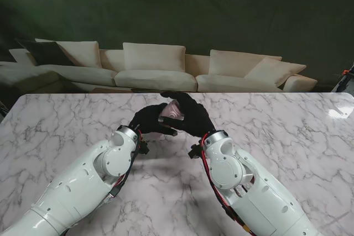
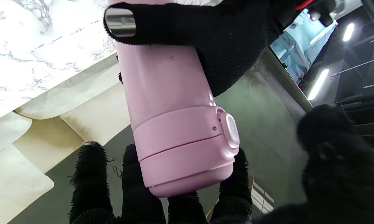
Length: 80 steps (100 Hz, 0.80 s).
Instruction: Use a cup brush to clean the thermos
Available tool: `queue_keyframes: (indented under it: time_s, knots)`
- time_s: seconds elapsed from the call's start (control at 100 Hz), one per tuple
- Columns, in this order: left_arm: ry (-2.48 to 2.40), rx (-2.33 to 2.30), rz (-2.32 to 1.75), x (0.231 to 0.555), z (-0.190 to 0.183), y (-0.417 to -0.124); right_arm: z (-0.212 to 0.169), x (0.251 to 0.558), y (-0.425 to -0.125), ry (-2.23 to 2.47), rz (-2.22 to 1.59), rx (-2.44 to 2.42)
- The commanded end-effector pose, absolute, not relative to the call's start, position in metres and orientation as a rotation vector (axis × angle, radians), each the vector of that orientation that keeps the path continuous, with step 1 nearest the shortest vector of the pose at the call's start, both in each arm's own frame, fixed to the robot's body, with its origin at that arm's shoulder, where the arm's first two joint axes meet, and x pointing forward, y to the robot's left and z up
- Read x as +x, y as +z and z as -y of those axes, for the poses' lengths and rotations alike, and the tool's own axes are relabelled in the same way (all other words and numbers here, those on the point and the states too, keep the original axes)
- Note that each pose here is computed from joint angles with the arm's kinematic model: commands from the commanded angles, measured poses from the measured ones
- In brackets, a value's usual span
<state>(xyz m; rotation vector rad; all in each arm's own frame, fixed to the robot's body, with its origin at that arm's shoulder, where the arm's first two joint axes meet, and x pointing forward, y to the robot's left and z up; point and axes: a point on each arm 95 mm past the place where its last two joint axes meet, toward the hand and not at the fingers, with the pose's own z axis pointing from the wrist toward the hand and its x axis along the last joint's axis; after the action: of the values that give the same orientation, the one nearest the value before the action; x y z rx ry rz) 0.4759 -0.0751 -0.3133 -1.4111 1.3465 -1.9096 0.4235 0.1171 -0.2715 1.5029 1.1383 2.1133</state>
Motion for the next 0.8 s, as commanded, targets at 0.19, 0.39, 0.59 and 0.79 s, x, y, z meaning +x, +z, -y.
queue_keyframes:
  time_s: [0.19,0.39,0.59,0.79]
  knots:
    - [-1.894,-1.404,-1.371,0.481,0.075,-0.309,-0.120,0.418,-0.267,2.177,-1.073,1.550]
    - [-1.889,-1.406,-1.381,0.480,0.075,-0.309,-0.117,0.420,-0.262,2.188,-1.047,1.508]
    - [-1.893,-1.401,-1.385,0.480,0.074,-0.310,-0.107,0.422,-0.250,2.193,-1.031,1.460]
    - [-1.902,-1.393,-1.386,0.480,0.073,-0.310,-0.085,0.424,-0.240,2.159,-1.007,1.382]
